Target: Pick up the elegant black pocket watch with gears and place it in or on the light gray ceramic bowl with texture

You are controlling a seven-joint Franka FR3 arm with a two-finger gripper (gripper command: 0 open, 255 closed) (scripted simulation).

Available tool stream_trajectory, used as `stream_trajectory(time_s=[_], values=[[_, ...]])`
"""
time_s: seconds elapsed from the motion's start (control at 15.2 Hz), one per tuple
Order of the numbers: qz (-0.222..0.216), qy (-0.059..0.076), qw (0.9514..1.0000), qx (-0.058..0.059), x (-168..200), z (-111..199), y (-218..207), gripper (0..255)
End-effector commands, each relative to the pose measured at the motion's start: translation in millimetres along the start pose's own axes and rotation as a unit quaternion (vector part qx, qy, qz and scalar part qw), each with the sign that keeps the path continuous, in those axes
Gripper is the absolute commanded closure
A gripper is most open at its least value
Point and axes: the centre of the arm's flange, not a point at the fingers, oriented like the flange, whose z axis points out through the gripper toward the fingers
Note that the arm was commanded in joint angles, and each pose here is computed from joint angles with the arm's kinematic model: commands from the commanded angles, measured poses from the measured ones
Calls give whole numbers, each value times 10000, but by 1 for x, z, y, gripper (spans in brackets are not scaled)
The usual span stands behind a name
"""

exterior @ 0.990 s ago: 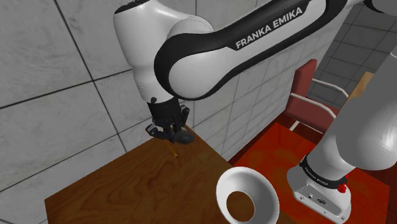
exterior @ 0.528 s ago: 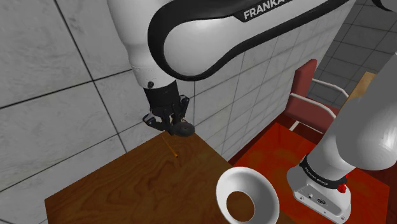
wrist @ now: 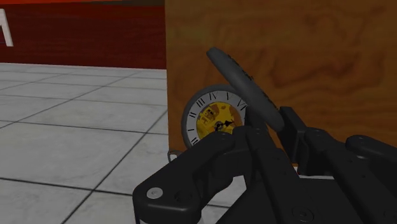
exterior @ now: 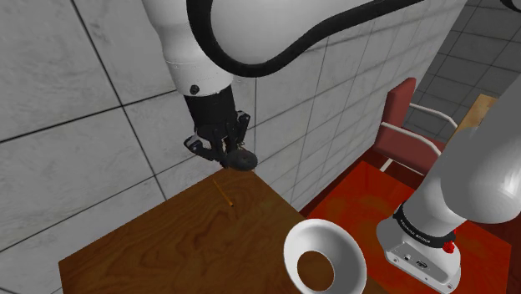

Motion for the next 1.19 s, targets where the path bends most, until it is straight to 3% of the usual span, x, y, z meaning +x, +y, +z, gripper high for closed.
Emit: stream_trajectory(time_s=[0.0,1.12], values=[[-2,-1,10000,0,-20,-2,1,255],[-2,-1,10000,0,-244,9,0,255]])
